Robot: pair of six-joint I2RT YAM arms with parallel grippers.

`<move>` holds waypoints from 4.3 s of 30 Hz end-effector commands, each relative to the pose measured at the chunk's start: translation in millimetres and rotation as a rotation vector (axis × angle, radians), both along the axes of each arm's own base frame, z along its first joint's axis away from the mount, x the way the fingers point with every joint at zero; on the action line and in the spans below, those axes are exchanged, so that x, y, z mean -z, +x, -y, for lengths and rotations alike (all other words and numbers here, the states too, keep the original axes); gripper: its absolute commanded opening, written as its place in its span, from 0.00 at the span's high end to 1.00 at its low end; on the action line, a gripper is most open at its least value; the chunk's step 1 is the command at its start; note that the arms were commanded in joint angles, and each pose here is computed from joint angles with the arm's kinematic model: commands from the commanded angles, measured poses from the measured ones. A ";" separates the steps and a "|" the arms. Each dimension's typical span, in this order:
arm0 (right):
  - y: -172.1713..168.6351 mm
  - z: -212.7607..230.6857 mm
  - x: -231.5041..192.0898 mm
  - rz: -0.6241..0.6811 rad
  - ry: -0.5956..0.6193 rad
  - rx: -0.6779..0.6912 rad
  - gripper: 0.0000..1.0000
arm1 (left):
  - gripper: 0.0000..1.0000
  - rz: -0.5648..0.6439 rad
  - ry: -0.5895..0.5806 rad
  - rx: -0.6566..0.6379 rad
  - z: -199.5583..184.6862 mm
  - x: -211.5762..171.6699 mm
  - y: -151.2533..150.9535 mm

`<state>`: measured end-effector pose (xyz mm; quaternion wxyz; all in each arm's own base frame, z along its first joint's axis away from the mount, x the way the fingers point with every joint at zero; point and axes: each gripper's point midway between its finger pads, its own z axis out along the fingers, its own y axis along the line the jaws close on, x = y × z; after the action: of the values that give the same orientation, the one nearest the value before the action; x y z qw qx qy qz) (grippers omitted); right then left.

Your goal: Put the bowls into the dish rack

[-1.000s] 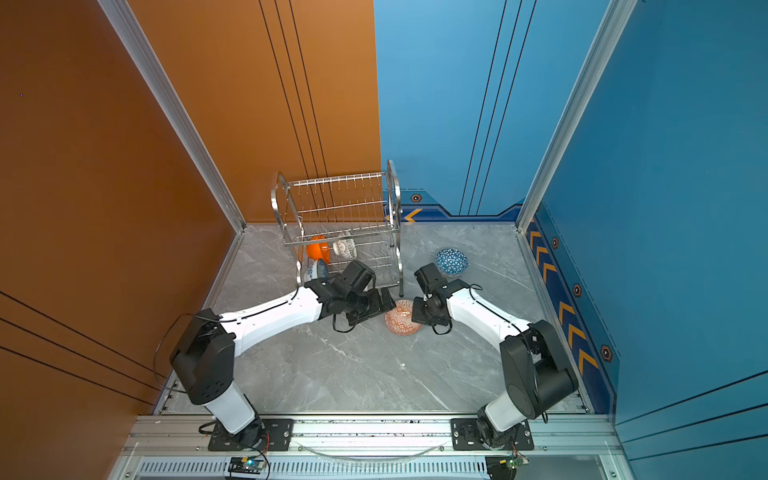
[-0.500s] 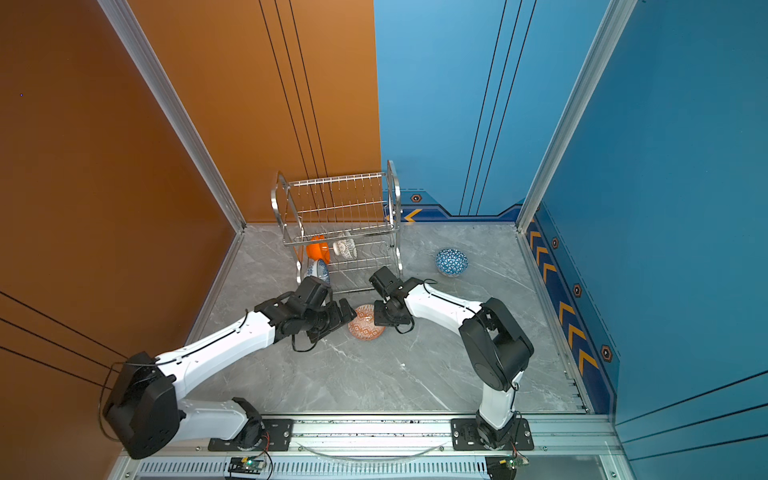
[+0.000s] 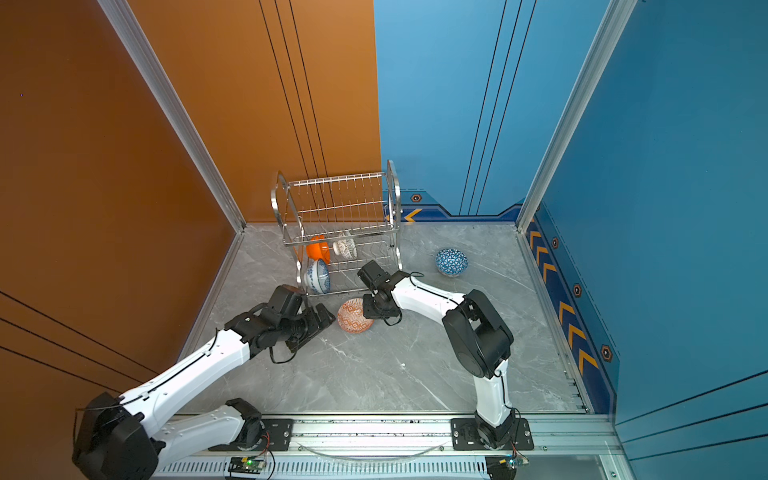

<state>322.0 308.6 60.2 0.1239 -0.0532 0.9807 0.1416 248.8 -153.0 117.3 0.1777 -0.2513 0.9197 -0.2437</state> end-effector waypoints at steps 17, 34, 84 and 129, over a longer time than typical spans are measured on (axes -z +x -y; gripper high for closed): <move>-21.9 -5.4 -62.2 0.212 -0.166 -0.267 0.36 | 0.02 -0.075 -0.070 -0.095 -31.1 6.9 0.0; -52.5 -90.2 -32.2 0.248 -0.258 -0.578 0.25 | 0.02 -0.073 -0.214 -0.251 -62.9 -3.9 3.5; -14.5 -119.8 -193.6 0.264 0.728 -0.321 1.00 | 0.02 -0.059 -0.225 -0.246 -69.5 -13.3 7.4; 91.7 -107.7 -173.2 0.189 1.111 0.024 1.00 | 0.02 -0.078 -0.195 -0.221 -70.6 -20.1 13.2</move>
<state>402.6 415.5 217.0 0.2027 0.0230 0.7660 0.6096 264.3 -82.4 131.0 0.1447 -0.3817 0.8631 -0.2973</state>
